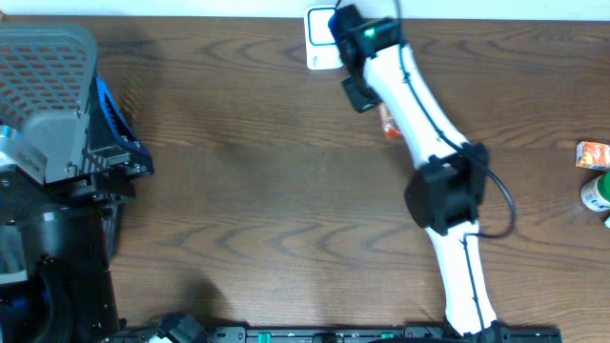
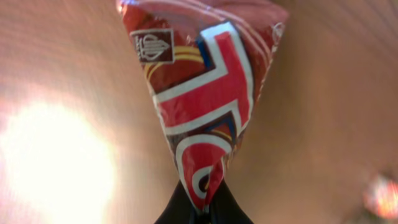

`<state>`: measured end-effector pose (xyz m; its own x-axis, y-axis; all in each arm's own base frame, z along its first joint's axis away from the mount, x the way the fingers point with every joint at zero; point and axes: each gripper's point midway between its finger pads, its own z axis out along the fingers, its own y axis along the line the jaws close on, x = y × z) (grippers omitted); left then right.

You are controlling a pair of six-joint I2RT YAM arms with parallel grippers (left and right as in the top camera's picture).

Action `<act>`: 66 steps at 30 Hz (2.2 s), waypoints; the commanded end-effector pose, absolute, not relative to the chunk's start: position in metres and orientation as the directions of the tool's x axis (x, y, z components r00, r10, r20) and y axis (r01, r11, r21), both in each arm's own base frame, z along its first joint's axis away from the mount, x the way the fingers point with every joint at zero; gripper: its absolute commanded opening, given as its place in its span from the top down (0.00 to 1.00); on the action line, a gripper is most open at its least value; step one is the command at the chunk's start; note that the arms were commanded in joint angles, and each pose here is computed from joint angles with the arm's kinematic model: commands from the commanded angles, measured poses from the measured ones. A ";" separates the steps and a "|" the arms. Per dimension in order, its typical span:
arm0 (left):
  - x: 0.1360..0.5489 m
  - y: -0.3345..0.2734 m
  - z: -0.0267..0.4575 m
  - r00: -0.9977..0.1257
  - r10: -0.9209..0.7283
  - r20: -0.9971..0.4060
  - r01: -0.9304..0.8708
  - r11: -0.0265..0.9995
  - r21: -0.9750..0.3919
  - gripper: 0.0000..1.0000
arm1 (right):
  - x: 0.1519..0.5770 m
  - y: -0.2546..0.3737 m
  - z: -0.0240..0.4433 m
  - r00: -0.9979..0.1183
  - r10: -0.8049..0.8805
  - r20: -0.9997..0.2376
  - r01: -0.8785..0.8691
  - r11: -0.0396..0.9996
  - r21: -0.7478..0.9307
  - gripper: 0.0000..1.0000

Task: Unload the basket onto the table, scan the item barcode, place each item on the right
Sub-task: 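Hold the chocolate bar in front of the white scanner, then carry the chocolate bar to the right edge and release it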

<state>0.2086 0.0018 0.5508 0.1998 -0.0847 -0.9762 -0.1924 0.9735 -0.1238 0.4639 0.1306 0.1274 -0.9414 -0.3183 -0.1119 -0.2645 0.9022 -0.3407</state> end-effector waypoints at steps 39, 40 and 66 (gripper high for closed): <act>0.208 0.003 0.550 0.197 -0.071 -0.978 -0.203 0.973 -0.112 0.02 | 0.350 -0.259 0.088 -0.770 0.637 -0.034 0.552 0.639 -0.536 0.18; 0.208 0.003 0.550 0.197 -0.071 -0.978 -0.203 0.973 -0.112 0.02 | 0.349 -0.259 0.088 -0.763 0.645 -0.035 0.566 0.643 -0.516 0.01; 0.208 0.003 0.550 0.197 -0.071 -0.978 -0.203 0.973 -0.112 0.02 | 0.301 -0.073 0.396 -0.637 0.391 -0.665 0.443 0.891 0.099 0.01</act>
